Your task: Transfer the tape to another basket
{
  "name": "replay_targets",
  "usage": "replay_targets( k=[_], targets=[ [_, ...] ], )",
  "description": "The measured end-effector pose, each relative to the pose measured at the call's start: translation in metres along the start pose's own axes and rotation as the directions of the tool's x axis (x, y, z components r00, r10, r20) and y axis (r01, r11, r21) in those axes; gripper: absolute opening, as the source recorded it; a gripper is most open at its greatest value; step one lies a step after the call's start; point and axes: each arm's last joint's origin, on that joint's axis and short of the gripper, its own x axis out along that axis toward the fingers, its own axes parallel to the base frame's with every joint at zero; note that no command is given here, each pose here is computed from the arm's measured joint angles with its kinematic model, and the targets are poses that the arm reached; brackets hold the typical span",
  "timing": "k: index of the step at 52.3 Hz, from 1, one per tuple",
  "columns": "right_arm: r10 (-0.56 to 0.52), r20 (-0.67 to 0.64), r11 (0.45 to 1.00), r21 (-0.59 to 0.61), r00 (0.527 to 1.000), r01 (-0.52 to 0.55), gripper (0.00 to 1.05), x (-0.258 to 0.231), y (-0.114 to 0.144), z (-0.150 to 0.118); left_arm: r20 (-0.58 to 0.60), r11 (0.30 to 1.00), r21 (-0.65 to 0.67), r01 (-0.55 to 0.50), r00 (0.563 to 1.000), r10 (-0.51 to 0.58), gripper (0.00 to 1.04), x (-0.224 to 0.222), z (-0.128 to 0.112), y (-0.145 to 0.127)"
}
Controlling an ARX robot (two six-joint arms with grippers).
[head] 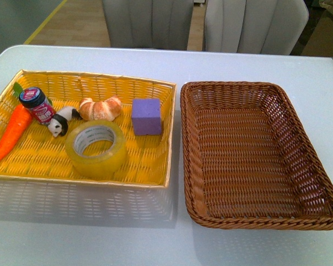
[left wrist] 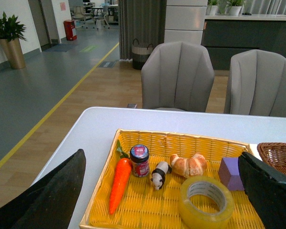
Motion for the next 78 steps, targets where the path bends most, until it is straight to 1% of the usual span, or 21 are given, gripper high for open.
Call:
replay_targets(
  k=[1, 6, 7, 11, 12, 15, 20, 28, 31, 34, 48, 78],
  targets=[
    [0.0, -0.001, 1.0, 0.0, 1.0, 0.0, 0.35, -0.002, 0.001, 0.0, 0.0, 1.0, 0.0, 0.0, 1.0, 0.0, 0.96, 0.0, 0.0, 0.0],
    [0.012, -0.014, 1.0, -0.001, 1.0, -0.012, 0.17, -0.017, 0.01, 0.0, 0.0, 1.0, 0.0, 0.0, 1.0, 0.0, 0.96, 0.0, 0.0, 0.0],
    [0.013, -0.015, 1.0, -0.001, 1.0, -0.013, 0.17, -0.018, 0.01, 0.0, 0.0, 1.0, 0.0, 0.0, 1.0, 0.0, 0.96, 0.0, 0.0, 0.0],
    [0.011, -0.016, 1.0, -0.002, 1.0, -0.011, 0.03, -0.028, 0.014, 0.002, 0.0, 1.0, 0.0, 0.0, 1.0, 0.0, 0.96, 0.0, 0.0, 0.0],
    [0.01, -0.018, 1.0, -0.005, 1.0, -0.01, 0.02, -0.03, 0.015, 0.003, 0.0, 1.0, 0.0, 0.0, 1.0, 0.0, 0.96, 0.0, 0.0, 0.0],
    [0.006, -0.031, 1.0, -0.004, 0.999, -0.006, 0.02, -0.035, 0.017, 0.006, 0.0, 1.0, 0.0, 0.0, 1.0, 0.0, 0.96, 0.0, 0.0, 0.0],
    [0.008, -0.013, 1.0, -0.006, 1.0, -0.008, 0.02, -0.045, 0.021, 0.013, 0.0, 1.0, 0.0, 0.0, 1.0, 0.0, 0.96, 0.0, 0.0, 0.0],
    [0.01, -0.014, 1.0, -0.006, 1.0, -0.01, 0.02, -0.059, 0.026, 0.013, 0.0, 1.0, 0.0, 0.0, 1.0, 0.0, 0.96, 0.0, 0.0, 0.0],
    [-0.012, -0.017, 1.0, -0.007, 1.0, 0.012, 0.02, -0.063, 0.03, 0.013, 0.0, 1.0, 0.0, 0.0, 1.0, 0.0, 0.96, 0.0, 0.0, 0.0],
    [0.016, -0.013, 1.0, -0.008, 1.0, -0.016, 0.02, -0.071, 0.036, 0.013, 0.0, 1.0, 0.0, 0.0, 1.0, 0.0, 0.96, 0.0, 0.0, 0.0],
    [0.01, 0.005, 1.0, -0.008, 1.0, -0.01, 0.02, -0.091, 0.037, 0.019, 0.0, 1.0, 0.0, 0.0, 1.0, 0.0, 0.96, 0.0, 0.0, 0.0],
    [0.011, 0.025, 1.0, -0.008, 1.0, -0.011, 0.02, -0.111, 0.037, 0.025, 0.0, 1.0, 0.0, 0.0, 1.0, 0.0, 0.96, 0.0, 0.0, 0.0]
  ],
)
